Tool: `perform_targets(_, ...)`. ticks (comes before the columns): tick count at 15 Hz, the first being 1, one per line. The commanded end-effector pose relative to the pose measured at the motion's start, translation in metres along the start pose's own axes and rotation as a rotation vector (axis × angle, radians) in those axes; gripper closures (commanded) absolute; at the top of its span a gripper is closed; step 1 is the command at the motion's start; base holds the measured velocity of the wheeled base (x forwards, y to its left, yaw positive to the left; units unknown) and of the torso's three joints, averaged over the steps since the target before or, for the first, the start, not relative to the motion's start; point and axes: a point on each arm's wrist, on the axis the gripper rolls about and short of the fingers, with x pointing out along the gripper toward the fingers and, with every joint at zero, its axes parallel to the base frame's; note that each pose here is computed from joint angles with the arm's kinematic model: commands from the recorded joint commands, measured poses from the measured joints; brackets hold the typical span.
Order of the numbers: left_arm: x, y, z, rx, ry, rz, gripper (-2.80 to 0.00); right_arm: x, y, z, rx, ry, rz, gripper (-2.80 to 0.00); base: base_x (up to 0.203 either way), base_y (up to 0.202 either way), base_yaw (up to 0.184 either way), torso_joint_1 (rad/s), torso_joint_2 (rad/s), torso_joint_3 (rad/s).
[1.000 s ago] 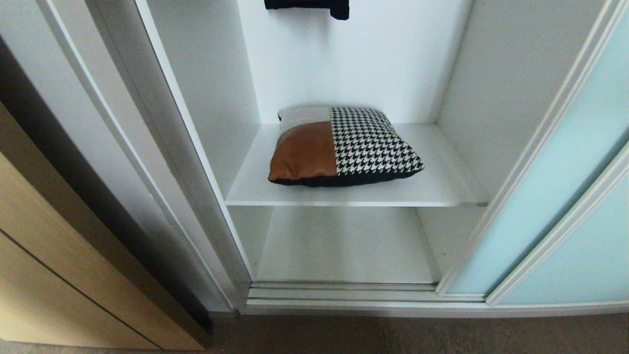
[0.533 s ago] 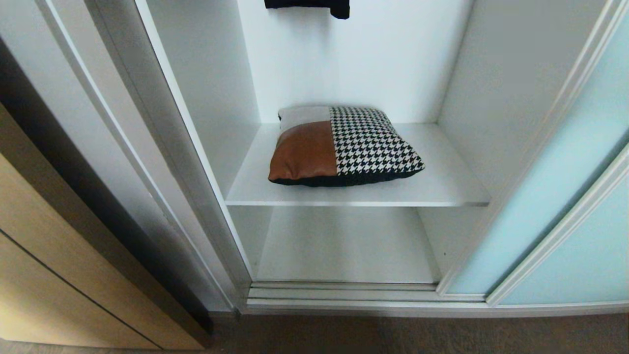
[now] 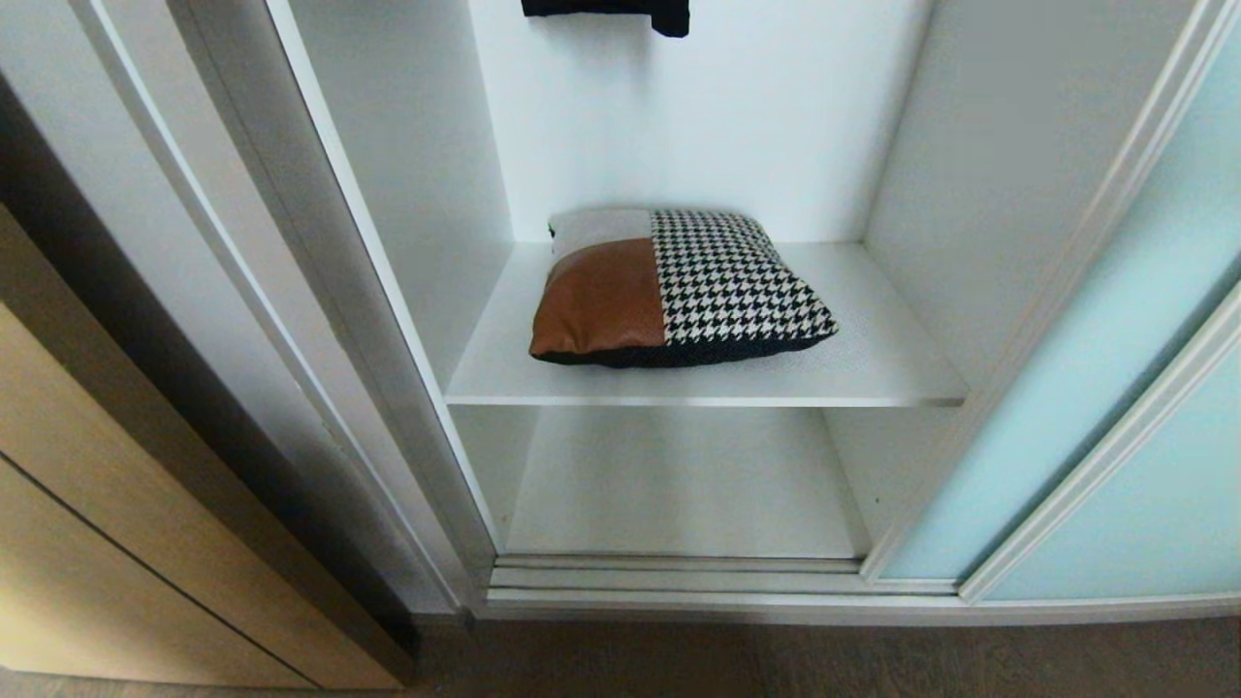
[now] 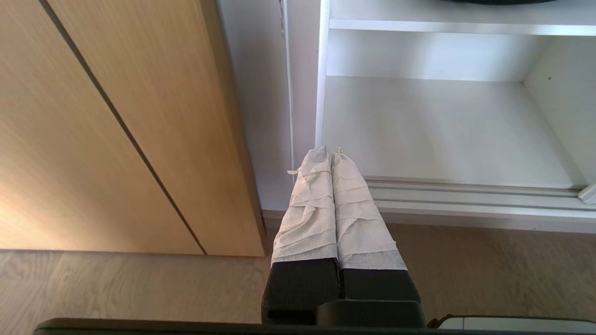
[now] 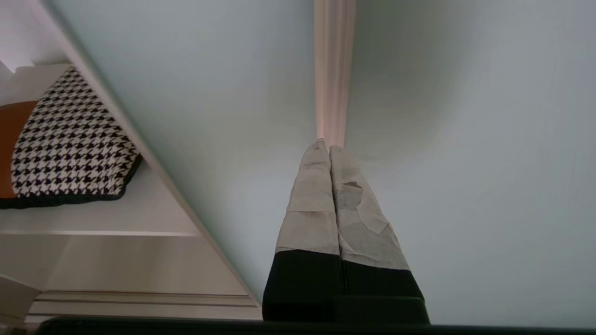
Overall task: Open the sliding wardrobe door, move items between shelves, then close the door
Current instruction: Close the door
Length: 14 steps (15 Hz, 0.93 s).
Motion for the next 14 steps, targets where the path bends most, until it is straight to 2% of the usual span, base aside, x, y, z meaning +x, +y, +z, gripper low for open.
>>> perform_targets(1,0.0,0.0,0.0,-0.001,0.002,0.0,0.0,0.0,-0.008,-0.001,0.003,0.002,-0.01,0.0,0.0,0.0,0.0,0.0,0.0,0.0)
perform_targets(8,0.0,0.0,0.0,-0.001,0.002,0.0,0.0,-0.008,-0.014,0.0,0.0,-0.002,-0.035,0.0,0.0,0.0,0.0,0.0,0.0,0.0)
perform_targets(14,0.0,0.0,0.0,-0.001,0.002,0.0,0.0,-0.034,-0.006,-0.005,0.05,0.008,-0.105,0.0,0.0,0.0,0.0,0.0,0.0,0.0)
